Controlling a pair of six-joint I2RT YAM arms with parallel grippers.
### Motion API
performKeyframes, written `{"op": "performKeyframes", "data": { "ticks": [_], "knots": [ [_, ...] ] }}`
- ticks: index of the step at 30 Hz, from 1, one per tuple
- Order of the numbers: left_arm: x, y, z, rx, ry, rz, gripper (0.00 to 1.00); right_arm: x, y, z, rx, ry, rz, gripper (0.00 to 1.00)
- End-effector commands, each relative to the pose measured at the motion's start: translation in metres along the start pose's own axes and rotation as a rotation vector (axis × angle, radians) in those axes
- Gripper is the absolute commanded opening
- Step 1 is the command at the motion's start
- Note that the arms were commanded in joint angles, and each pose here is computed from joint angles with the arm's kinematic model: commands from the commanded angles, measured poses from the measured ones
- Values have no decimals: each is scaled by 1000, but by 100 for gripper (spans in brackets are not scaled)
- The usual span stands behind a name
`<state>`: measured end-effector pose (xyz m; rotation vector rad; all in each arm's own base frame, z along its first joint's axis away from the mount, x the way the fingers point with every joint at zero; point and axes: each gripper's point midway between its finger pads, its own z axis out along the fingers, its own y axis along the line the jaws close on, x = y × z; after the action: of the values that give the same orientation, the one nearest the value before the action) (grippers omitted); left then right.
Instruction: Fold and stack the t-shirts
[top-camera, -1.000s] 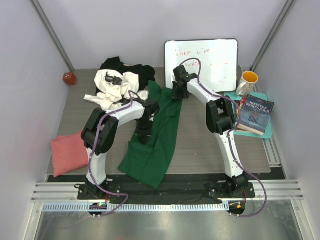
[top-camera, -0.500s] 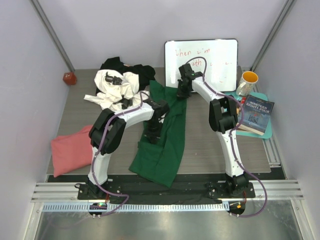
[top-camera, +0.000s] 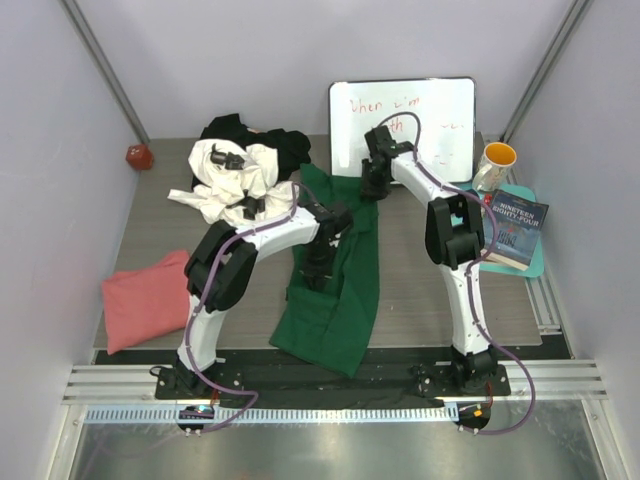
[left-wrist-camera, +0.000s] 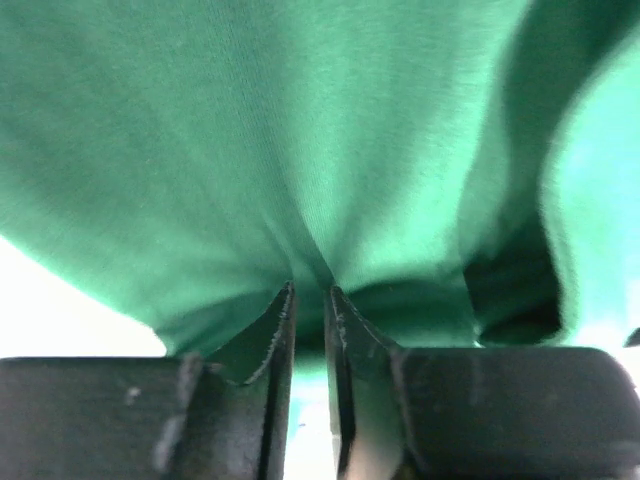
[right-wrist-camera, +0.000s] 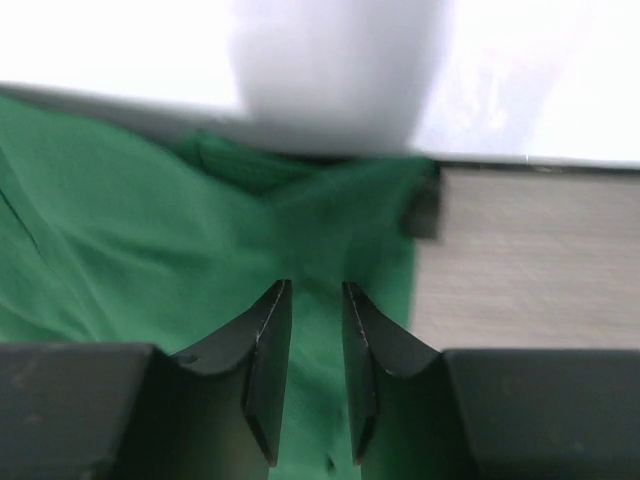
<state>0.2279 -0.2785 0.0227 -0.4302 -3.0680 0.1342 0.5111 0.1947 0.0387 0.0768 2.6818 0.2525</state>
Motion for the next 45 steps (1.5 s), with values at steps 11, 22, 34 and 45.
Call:
{"op": "performKeyframes", "data": {
  "ticks": [11,22,34,45],
  "knots": [
    [-57,27,-121,1,-305,-97,30,-12,24,-175,-219,-194,33,38],
    [32,84,-90,168,-224,-241,46,184,43,-240,-577,-53,197,45],
    [71,67,-56,301,-98,-230,51,288,53,-224,-568,99,225,47],
    [87,64,-38,335,-17,-224,51,354,34,-204,-444,215,215,49]
  ]
}}
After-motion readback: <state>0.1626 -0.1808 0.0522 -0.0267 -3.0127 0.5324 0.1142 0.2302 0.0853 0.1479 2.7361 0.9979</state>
